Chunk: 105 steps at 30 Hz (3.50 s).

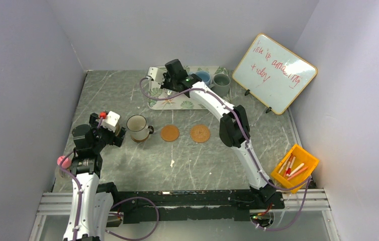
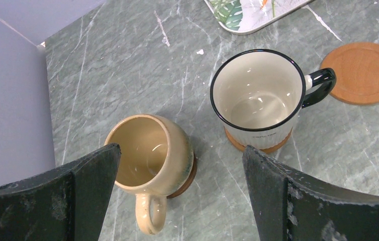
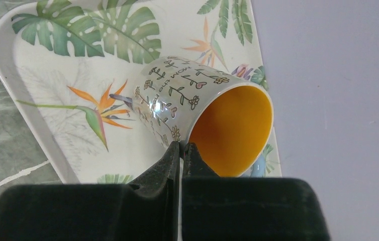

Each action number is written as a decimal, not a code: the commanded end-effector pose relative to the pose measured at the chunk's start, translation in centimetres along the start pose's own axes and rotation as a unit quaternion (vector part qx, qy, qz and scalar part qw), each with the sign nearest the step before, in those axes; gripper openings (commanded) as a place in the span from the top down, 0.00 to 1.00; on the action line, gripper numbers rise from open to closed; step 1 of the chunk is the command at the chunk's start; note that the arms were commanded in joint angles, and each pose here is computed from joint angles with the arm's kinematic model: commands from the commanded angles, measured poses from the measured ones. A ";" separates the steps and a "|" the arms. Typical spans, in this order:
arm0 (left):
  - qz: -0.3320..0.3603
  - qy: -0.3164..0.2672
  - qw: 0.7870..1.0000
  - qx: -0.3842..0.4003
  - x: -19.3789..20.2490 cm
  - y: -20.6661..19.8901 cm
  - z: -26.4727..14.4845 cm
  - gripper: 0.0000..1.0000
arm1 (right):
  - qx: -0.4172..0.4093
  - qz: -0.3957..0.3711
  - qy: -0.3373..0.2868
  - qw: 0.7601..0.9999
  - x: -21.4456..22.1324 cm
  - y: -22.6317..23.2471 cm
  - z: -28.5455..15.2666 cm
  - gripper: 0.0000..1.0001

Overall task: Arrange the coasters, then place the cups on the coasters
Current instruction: Move the cup to the tray, then pick up the cup from the tray.

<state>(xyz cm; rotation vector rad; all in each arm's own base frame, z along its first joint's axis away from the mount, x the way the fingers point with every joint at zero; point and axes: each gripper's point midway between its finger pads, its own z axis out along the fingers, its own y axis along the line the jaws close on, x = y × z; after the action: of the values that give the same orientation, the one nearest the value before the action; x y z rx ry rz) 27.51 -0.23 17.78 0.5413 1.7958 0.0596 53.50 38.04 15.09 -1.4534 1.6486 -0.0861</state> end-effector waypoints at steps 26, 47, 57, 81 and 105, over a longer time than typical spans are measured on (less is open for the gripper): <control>0.008 -0.012 1.000 0.006 -0.6 -0.1 -0.2 0.04 | 0.144 0.022 -0.076 0.986 -6.3 -8.1 -6.7 0.41; 0.011 -0.009 1.000 0.013 -0.3 -0.3 0.0 0.04 | 0.234 0.283 -0.092 0.926 1.4 -13.1 0.8 0.17; 0.010 -0.004 1.000 0.014 0.0 -0.3 0.2 0.04 | 0.282 0.276 -0.073 0.916 4.2 -13.6 3.5 0.17; 0.011 -0.010 1.000 0.011 -0.4 -0.3 -0.2 0.04 | 0.025 0.227 -0.077 0.971 1.7 -5.8 0.0 0.23; 0.012 -0.012 1.000 0.015 -0.4 -0.5 -0.2 0.04 | -0.013 0.262 -0.114 0.958 -1.9 -5.7 -3.2 0.16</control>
<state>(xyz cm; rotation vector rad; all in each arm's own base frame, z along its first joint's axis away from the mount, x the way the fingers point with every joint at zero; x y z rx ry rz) 27.39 -0.49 17.77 0.5586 1.7910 0.0499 56.37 35.14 19.10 -0.9825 1.8153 0.3139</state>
